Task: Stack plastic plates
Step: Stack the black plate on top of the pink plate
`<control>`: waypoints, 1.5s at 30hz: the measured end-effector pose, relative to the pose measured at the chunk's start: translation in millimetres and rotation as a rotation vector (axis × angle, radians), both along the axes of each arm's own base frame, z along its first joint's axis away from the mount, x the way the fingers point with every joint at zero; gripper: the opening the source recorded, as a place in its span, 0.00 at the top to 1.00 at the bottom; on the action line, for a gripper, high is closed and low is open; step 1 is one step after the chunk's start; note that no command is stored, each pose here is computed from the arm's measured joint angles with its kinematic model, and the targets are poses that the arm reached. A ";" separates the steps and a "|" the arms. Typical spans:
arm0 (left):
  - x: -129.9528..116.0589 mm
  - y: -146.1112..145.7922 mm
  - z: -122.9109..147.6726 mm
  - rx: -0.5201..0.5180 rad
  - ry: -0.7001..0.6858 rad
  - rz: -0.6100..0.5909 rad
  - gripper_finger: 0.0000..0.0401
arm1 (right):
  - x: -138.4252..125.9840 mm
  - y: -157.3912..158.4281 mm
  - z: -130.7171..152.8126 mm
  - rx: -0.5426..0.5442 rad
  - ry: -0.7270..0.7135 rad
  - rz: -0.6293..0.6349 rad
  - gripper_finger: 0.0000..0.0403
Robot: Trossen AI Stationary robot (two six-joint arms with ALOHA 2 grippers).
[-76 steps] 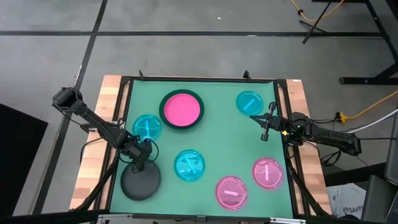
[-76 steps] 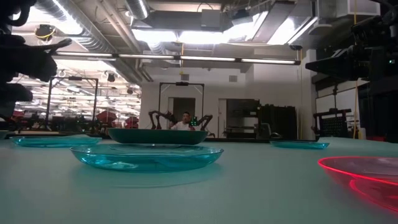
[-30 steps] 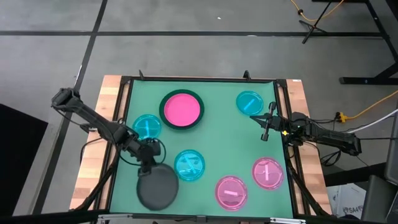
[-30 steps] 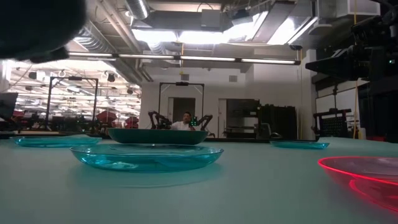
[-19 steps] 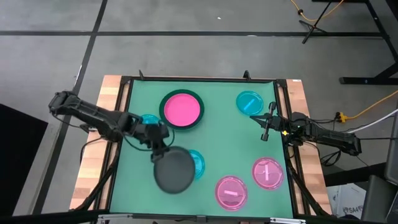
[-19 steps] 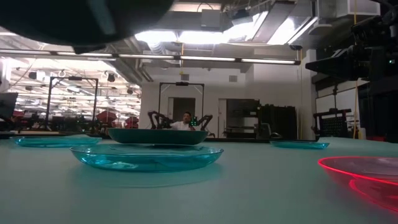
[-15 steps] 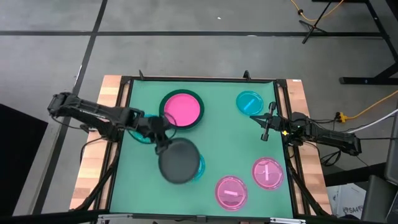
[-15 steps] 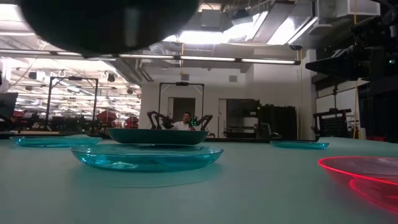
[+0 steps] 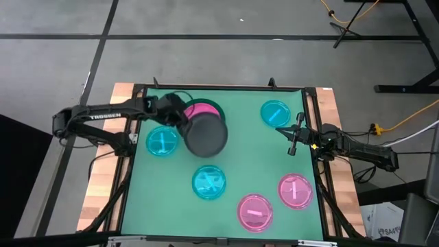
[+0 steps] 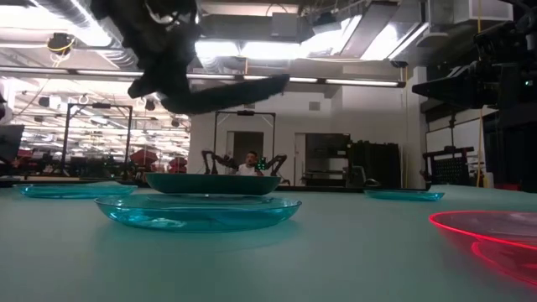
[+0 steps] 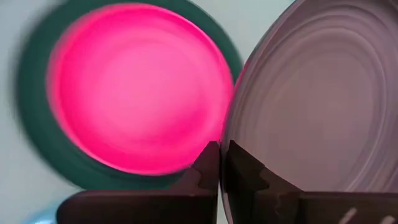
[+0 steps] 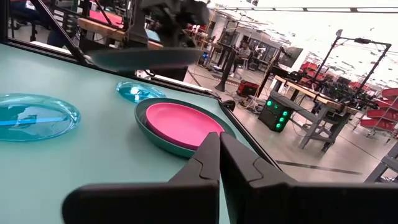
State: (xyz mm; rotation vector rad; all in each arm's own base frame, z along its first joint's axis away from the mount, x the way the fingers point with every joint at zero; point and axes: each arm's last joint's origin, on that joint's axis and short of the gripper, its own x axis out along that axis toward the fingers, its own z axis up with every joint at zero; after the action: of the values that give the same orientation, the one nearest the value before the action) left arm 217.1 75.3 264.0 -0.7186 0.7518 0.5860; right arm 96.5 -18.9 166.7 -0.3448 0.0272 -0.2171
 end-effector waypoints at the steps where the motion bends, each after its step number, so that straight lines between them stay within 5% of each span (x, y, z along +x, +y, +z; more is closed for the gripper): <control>1: -2.3 6.5 0.1 0.003 0.001 0.026 0.99 | 0.0 0.0 0.0 0.000 0.000 0.000 1.00; 15: -20.1 73.3 -24.0 -0.043 0.102 0.311 0.99 | 0.0 0.0 0.0 0.000 0.000 0.000 1.00; 28: -8.0 97.1 -75.6 -0.159 0.281 0.297 0.99 | 0.0 0.0 0.0 0.000 0.000 0.000 1.00; 45: -7.2 98.8 -81.4 -0.169 0.303 0.299 0.89 | 0.0 0.0 0.0 0.000 0.000 0.000 1.00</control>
State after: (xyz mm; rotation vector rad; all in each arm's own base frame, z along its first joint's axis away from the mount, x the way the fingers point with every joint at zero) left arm 209.8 174.1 182.6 -0.9193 0.9910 0.9246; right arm 96.5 -18.9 166.6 -0.3446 0.0272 -0.2169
